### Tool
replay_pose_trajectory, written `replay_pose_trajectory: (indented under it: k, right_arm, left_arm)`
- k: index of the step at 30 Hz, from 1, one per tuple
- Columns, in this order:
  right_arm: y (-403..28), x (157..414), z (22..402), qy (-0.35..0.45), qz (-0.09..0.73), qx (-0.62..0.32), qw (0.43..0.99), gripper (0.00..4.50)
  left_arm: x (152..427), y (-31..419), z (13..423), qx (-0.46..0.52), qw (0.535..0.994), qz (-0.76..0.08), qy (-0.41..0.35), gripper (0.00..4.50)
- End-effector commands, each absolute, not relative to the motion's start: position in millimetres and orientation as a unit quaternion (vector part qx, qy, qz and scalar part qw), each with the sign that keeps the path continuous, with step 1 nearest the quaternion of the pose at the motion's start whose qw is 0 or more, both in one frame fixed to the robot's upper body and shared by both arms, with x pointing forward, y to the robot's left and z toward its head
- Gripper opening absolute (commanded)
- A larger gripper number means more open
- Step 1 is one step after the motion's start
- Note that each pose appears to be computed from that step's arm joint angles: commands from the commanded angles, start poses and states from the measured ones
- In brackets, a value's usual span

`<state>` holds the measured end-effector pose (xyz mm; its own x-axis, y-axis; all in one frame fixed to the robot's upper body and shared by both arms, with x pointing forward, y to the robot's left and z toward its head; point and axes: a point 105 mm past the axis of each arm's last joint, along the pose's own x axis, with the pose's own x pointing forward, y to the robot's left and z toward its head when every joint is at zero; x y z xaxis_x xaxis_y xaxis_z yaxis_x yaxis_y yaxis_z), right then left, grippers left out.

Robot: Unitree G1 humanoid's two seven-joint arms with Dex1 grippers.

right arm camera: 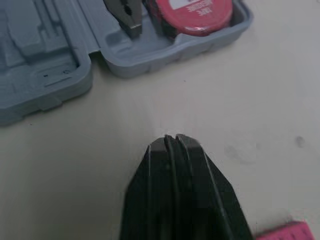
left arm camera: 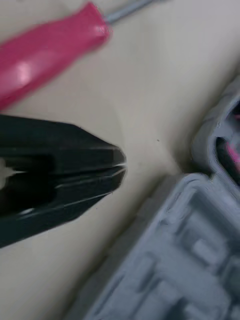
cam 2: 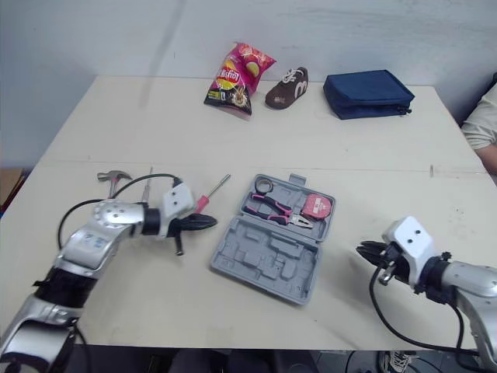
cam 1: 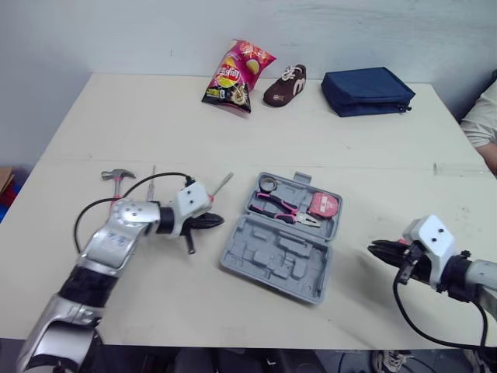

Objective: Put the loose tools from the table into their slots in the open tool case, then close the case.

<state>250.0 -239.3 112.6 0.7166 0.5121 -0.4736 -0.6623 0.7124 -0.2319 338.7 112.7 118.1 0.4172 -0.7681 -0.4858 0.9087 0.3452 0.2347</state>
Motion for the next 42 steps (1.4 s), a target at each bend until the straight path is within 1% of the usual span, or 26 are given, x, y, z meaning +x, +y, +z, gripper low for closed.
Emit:
replay_pose_trajectory:
  k: [1,2,5,8,14,15,18,21,26,31,35,37,39,40,41,42]
  right_arm:
    - [-223,252,107,0.180,0.341,-0.220,0.896,0.05]
    - [-220,252,104,0.182,0.348,-0.222,0.892,0.05]
    - [-214,257,101,0.175,0.343,-0.220,0.896,0.05]
    - [-204,262,99,0.166,0.348,-0.215,0.897,0.05]
    - [-189,273,101,0.154,0.361,-0.205,0.897,0.05]
    - [-187,274,103,0.153,0.368,-0.203,0.895,0.05]
    - [-184,277,107,0.153,0.385,-0.203,0.887,0.05]
    - [-184,275,107,0.160,0.403,-0.205,0.878,0.05]
    - [-186,275,106,0.170,0.415,-0.212,0.868,0.05]
    - [-191,276,105,0.177,0.412,-0.218,0.867,0.05]
    - [-202,274,112,0.178,0.402,-0.229,0.868,0.05]
    - [-211,272,117,0.178,0.392,-0.237,0.871,0.05]
    - [-228,268,130,0.171,0.370,-0.231,0.883,0.05]
    - [-239,264,139,0.167,0.357,-0.220,0.892,0.33]
    - [-251,259,147,0.168,0.344,-0.204,0.901,0.67]
    - [-260,254,153,0.169,0.337,-0.190,0.906,0.89]
  left_arm:
    - [357,97,117,0.276,0.810,-0.499,0.137,0.00]
    - [360,94,115,0.282,0.810,-0.495,0.137,0.00]
    - [354,77,118,0.244,0.804,-0.526,0.131,0.00]
    - [347,77,117,0.241,0.793,-0.542,0.137,0.00]
    - [328,80,111,0.242,0.769,-0.572,0.153,0.00]
    - [321,77,109,0.240,0.761,-0.582,0.155,0.00]
    - [304,71,109,0.230,0.747,-0.603,0.159,0.00]
    - [296,74,107,0.234,0.743,-0.604,0.168,0.00]
    - [300,82,98,0.239,0.762,-0.573,0.185,0.00]
    - [297,88,97,0.215,0.774,-0.562,0.200,0.00]
    - [293,100,105,0.188,0.791,-0.550,0.193,0.00]
    - [290,111,110,0.183,0.801,-0.538,0.190,0.00]
    - [280,129,121,0.155,0.819,-0.521,0.183,0.00]
    - [273,142,129,0.130,0.832,-0.510,0.179,0.00]
    - [264,156,138,0.102,0.843,-0.499,0.173,0.24]
    - [255,170,144,0.080,0.853,-0.487,0.168,0.49]
